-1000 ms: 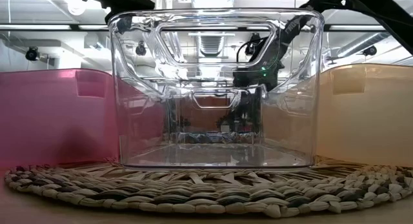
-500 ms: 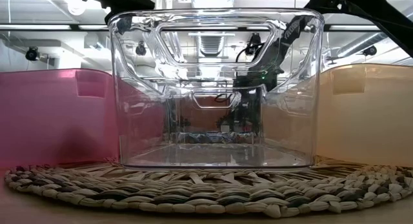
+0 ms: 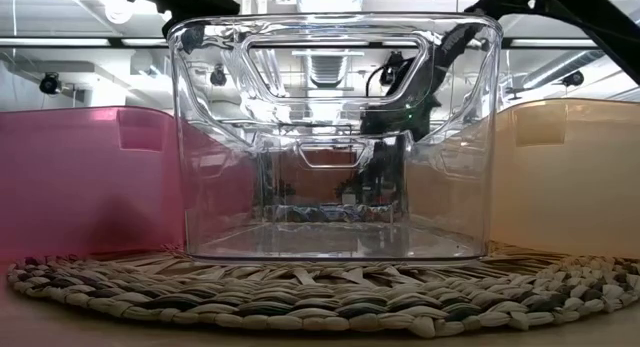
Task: Pick and place Granola Bars by type
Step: Put the yellow granola bar into the orange bin
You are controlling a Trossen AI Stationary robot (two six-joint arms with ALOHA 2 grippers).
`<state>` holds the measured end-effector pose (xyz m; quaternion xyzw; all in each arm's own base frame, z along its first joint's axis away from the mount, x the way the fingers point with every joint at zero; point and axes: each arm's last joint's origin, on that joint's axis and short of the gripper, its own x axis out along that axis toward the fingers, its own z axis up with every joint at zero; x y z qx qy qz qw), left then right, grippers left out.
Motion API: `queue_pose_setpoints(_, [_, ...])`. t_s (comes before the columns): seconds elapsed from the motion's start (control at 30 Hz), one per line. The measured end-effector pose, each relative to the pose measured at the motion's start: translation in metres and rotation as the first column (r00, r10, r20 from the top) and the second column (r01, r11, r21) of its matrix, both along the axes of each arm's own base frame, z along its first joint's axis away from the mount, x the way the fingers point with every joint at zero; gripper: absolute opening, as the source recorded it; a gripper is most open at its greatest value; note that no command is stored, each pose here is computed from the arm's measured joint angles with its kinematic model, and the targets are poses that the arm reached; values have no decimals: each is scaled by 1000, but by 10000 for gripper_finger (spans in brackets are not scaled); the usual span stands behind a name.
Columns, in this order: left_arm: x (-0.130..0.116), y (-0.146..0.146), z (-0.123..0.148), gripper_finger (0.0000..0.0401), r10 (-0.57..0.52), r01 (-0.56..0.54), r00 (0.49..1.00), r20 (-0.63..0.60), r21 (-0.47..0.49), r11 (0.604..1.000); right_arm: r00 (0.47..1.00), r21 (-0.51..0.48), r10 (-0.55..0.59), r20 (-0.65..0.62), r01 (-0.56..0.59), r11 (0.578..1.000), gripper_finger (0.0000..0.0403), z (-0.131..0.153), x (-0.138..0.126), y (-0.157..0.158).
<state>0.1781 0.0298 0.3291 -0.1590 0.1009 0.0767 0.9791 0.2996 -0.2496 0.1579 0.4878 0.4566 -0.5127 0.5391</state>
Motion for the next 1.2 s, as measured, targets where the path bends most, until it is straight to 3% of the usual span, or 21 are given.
queue_pose_setpoints(0.3, [0, 0, 0, 0, 0, 0, 1000, 2, 0, 1000, 995, -78, 86, 59, -81, 994, 38, 48, -9, 11])
queue_pose_setpoints(0.43, [0, 0, 1, 0, 0, 0, 1000, 6, 1, 1000, 977, -156, 186, 105, -169, 973, 38, 80, -11, 25])
queue_pose_setpoints(0.6, [0, 0, 1, 0, -1, 1, 1000, 7, 9, 1000, 918, -267, 368, 150, -321, 909, 38, 121, -10, 58])
queue_pose_setpoints(0.8, [0, 0, 1, 0, -1, 1, 1000, 5, 9, 1000, 840, -369, 500, 209, -406, 836, 38, 161, -13, 103])
queue_pose_setpoints(0.97, [0, 0, 1, 0, -1, 1, 1000, 6, 9, 1000, 765, -408, 595, 248, -475, 780, 38, 179, -10, 142])
queue_pose_setpoints(1.2, [0, 0, 1, 0, -1, 1, 1000, 5, 9, 1000, 694, -393, 656, 297, -538, 746, 38, 184, -2, 191])
